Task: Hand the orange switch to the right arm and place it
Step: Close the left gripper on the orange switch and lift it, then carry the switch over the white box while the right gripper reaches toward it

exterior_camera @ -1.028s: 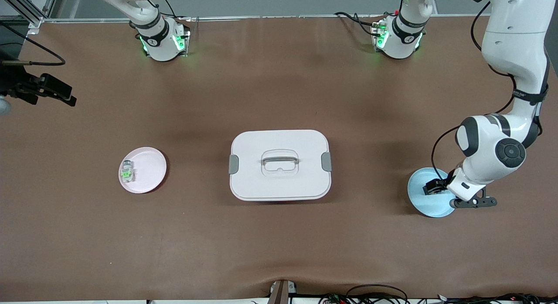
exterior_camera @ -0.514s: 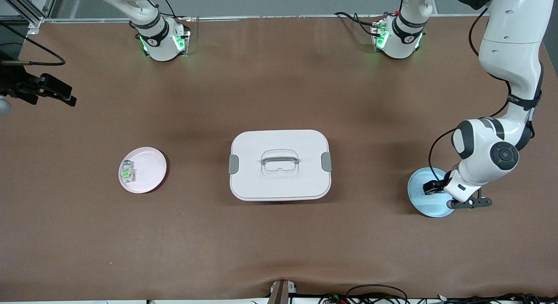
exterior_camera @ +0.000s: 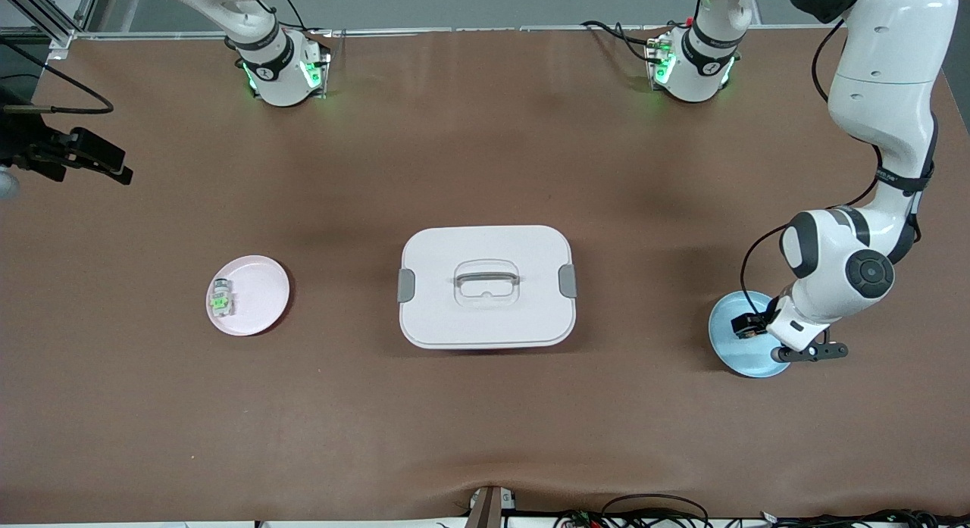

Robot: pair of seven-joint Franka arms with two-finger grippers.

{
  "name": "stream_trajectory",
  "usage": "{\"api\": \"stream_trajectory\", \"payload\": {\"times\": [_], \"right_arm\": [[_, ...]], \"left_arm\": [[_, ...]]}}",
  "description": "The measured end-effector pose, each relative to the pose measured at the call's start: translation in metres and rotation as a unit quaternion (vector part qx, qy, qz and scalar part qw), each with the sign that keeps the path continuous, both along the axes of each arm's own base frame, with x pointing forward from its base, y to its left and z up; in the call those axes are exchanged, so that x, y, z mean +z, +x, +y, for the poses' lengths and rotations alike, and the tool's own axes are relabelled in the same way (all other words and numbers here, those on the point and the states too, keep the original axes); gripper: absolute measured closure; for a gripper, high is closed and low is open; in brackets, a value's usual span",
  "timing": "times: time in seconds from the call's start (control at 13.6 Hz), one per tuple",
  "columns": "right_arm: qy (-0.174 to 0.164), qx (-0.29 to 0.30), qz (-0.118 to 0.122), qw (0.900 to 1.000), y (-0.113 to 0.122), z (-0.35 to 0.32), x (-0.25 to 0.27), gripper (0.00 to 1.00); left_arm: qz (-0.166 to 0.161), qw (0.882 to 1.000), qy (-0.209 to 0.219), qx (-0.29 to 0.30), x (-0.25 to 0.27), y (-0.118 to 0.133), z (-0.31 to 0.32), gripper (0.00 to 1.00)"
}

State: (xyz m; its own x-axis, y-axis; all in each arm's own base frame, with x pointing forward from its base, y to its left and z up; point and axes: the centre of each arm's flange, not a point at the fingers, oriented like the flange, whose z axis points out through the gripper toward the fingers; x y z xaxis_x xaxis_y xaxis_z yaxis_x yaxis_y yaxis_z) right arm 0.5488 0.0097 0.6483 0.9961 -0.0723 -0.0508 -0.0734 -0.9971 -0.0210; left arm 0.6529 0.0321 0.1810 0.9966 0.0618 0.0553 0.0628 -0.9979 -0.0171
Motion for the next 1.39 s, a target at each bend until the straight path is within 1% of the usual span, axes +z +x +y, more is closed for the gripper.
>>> {"api": "stream_trajectory", "payload": {"times": [0.15,0.22,0.44,0.59,0.73,0.95,1.03,1.17,1.32,1.39], "right_arm": [[0.000,0.000,0.000,1.000,0.000,0.000,0.000,0.00],[0.000,-0.001,0.000,1.000,0.000,-0.001,0.000,0.00],[0.000,-0.001,0.000,1.000,0.000,-0.001,0.000,0.00],[0.000,-0.001,0.000,1.000,0.000,-0.002,0.000,0.00],[0.000,-0.002,0.000,1.000,0.000,-0.002,0.000,0.00],[0.000,-0.004,-0.001,1.000,0.000,-0.004,0.000,0.00],[0.000,-0.004,-0.002,1.000,0.001,-0.004,0.000,0.00],[-0.001,-0.004,-0.002,1.000,0.001,-0.004,0.000,0.00],[-0.001,-0.004,-0.006,1.000,0.001,-0.005,0.001,0.00],[-0.001,-0.004,-0.008,1.000,0.001,-0.005,0.003,0.00]], "left_arm": [[0.001,1.000,0.000,0.000,-0.002,0.000,0.000,0.24],[0.001,1.000,0.000,0.000,-0.002,0.000,0.000,0.27],[-0.005,1.000,0.000,-0.002,0.004,0.002,0.000,0.27],[-0.011,1.000,0.001,-0.003,0.020,0.005,0.000,0.27],[-0.001,1.000,-0.005,-0.011,0.050,0.005,-0.012,0.27],[0.015,0.999,-0.016,-0.034,0.114,-0.001,-0.049,0.27],[0.020,0.999,-0.025,-0.036,0.133,-0.005,-0.059,0.27],[0.034,0.997,-0.061,-0.019,0.159,-0.013,-0.072,0.27],[0.048,0.993,-0.105,0.014,0.178,-0.019,-0.088,0.27],[0.057,0.991,-0.118,0.035,0.187,-0.021,-0.102,0.27]]}}
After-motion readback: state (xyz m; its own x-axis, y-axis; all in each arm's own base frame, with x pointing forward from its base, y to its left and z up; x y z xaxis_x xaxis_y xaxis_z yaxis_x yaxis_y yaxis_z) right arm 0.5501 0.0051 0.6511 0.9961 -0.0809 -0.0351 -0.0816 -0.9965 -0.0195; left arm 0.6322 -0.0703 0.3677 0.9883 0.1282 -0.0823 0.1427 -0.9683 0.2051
